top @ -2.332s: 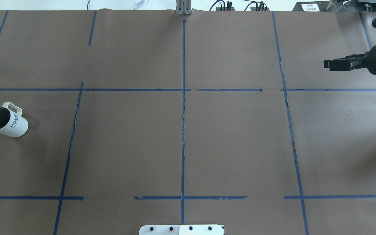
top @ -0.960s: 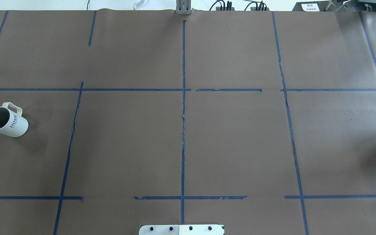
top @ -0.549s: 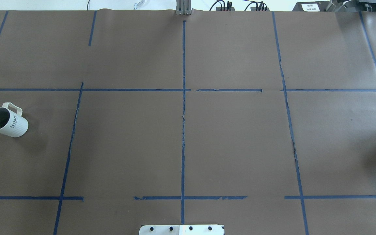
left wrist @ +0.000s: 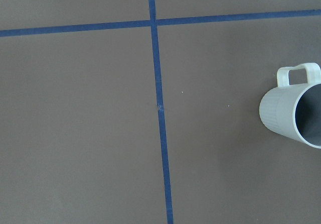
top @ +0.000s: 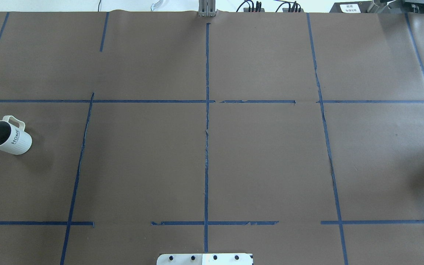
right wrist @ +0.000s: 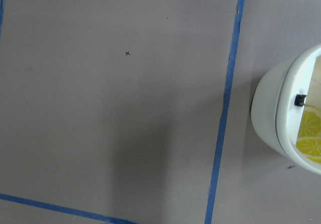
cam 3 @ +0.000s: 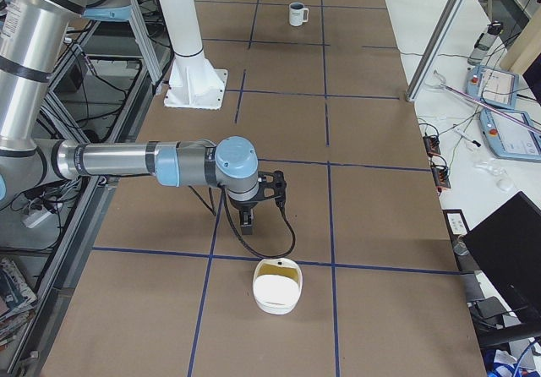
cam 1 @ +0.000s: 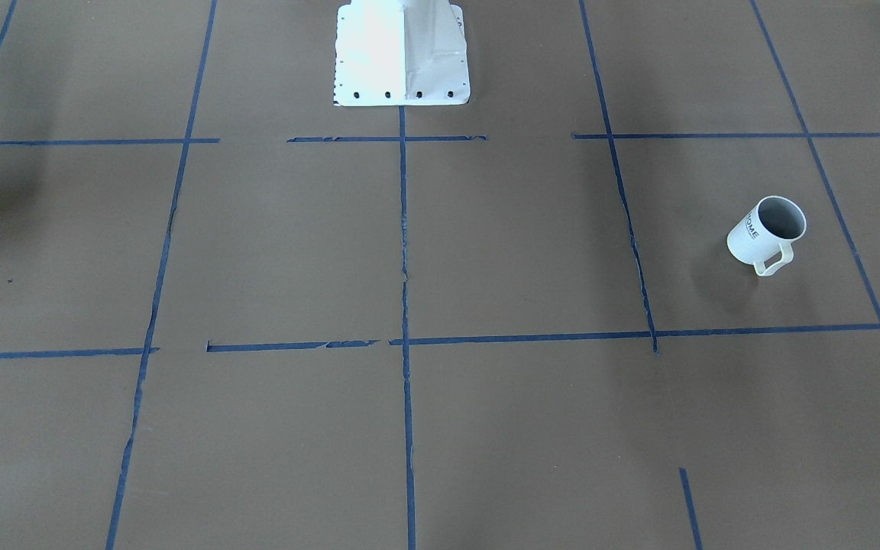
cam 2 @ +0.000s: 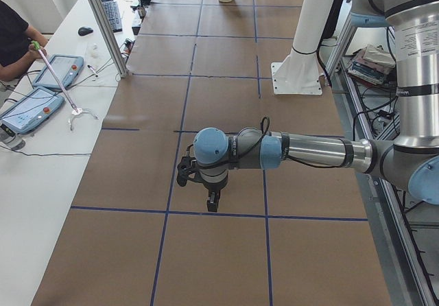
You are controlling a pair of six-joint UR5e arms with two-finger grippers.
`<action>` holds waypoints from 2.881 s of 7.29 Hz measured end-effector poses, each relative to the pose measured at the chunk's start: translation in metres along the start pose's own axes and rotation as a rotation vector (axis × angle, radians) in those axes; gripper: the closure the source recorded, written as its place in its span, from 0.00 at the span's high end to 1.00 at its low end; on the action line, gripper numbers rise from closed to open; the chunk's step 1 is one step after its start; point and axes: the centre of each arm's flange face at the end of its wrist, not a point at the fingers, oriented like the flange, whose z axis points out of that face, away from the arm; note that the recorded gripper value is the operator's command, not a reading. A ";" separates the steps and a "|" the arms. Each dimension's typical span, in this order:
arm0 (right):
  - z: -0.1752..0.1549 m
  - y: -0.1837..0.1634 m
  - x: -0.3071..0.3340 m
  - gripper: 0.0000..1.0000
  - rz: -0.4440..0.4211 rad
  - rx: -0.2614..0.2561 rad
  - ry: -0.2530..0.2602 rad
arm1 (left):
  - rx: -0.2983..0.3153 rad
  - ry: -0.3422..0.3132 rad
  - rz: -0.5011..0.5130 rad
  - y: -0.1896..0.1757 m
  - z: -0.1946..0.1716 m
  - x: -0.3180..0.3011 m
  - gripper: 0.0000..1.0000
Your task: Left arm hands cup to right arm to dump lemon
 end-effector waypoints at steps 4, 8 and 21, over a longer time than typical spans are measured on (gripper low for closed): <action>0.007 0.010 0.011 1.00 -0.032 0.011 0.051 | 0.011 0.006 0.015 0.007 0.001 0.002 1.00; 0.009 0.010 0.015 1.00 -0.032 0.018 0.056 | -0.010 -0.069 0.006 0.015 0.002 -0.008 1.00; 0.005 -0.005 0.007 1.00 0.101 0.035 0.052 | -0.022 -0.021 -0.027 0.024 0.010 -0.011 1.00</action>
